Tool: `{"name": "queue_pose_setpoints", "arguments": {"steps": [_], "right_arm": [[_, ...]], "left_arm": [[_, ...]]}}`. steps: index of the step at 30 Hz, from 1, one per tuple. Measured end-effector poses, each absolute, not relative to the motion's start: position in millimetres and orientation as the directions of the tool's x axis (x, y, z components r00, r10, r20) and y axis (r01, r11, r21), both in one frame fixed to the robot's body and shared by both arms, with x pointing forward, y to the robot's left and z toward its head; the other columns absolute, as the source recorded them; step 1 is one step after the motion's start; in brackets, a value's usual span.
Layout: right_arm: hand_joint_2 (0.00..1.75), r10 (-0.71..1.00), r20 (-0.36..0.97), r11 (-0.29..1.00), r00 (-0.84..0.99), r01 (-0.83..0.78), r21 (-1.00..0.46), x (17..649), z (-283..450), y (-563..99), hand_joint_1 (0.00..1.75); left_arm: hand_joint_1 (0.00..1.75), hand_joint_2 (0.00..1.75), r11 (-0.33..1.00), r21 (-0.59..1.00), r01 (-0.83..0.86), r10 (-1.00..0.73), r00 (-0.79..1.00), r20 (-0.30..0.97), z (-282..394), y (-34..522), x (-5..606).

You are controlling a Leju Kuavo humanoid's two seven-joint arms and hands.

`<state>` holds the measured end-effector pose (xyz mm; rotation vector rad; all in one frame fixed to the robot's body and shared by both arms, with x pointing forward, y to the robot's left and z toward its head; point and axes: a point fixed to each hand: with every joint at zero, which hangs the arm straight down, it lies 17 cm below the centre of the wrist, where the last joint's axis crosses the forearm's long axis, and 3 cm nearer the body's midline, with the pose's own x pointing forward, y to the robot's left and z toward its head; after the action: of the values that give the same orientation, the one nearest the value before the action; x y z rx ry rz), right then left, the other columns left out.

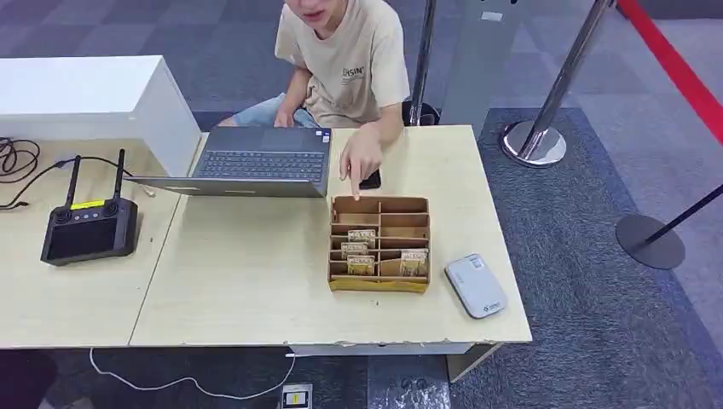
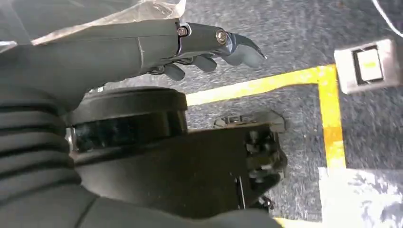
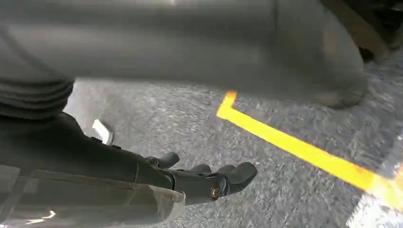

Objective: Pass the card to the sensor for recognition and then transmit it.

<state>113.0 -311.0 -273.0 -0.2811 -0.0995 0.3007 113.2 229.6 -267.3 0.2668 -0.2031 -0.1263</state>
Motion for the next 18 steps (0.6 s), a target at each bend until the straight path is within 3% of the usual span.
{"name": "queue_pose_setpoints", "arguments": {"steps": [2, 9, 10, 12, 13, 18], "right_arm": [[0.00, 0.396, 0.015, 0.891, 0.918, -0.380, -0.248, 96.5, -276.0, -295.6, 0.00], [0.00, 0.451, 0.009, 0.862, 0.893, -0.433, -0.266, 95.2, -276.1, -294.3, 0.00], [0.00, 0.454, 0.009, 0.860, 0.891, -0.436, -0.266, 95.3, -276.1, -293.9, 0.00], [0.00, 0.458, 0.010, 0.858, 0.889, -0.439, -0.267, 95.7, -276.0, -293.3, 0.00], [1.75, 0.459, 0.011, 0.857, 0.888, -0.440, -0.269, 96.1, -275.9, -293.3, 0.00], [1.75, 0.452, 0.015, 0.856, 0.892, -0.429, -0.290, 98.3, -275.4, -296.1, 0.00]], "left_arm": [[0.00, 0.00, 0.949, 0.264, 0.171, -0.229, 0.952, 0.204, -265.6, 220.3, 120.5], [0.00, 0.00, 0.943, 0.269, 0.194, -0.254, 0.945, 0.207, -265.2, 219.4, 121.8], [0.00, 1.75, 0.942, 0.274, 0.195, -0.256, 0.944, 0.208, -265.1, 220.1, 122.3], [0.00, 1.75, 0.941, 0.281, 0.191, -0.254, 0.944, 0.211, -264.7, 221.3, 123.2], [0.00, 1.75, 0.940, 0.283, 0.189, -0.254, 0.943, 0.214, -264.5, 221.3, 123.8], [0.00, 1.75, 0.941, 0.286, 0.181, -0.248, 0.944, 0.219, -264.1, 221.8, 124.6]]}}
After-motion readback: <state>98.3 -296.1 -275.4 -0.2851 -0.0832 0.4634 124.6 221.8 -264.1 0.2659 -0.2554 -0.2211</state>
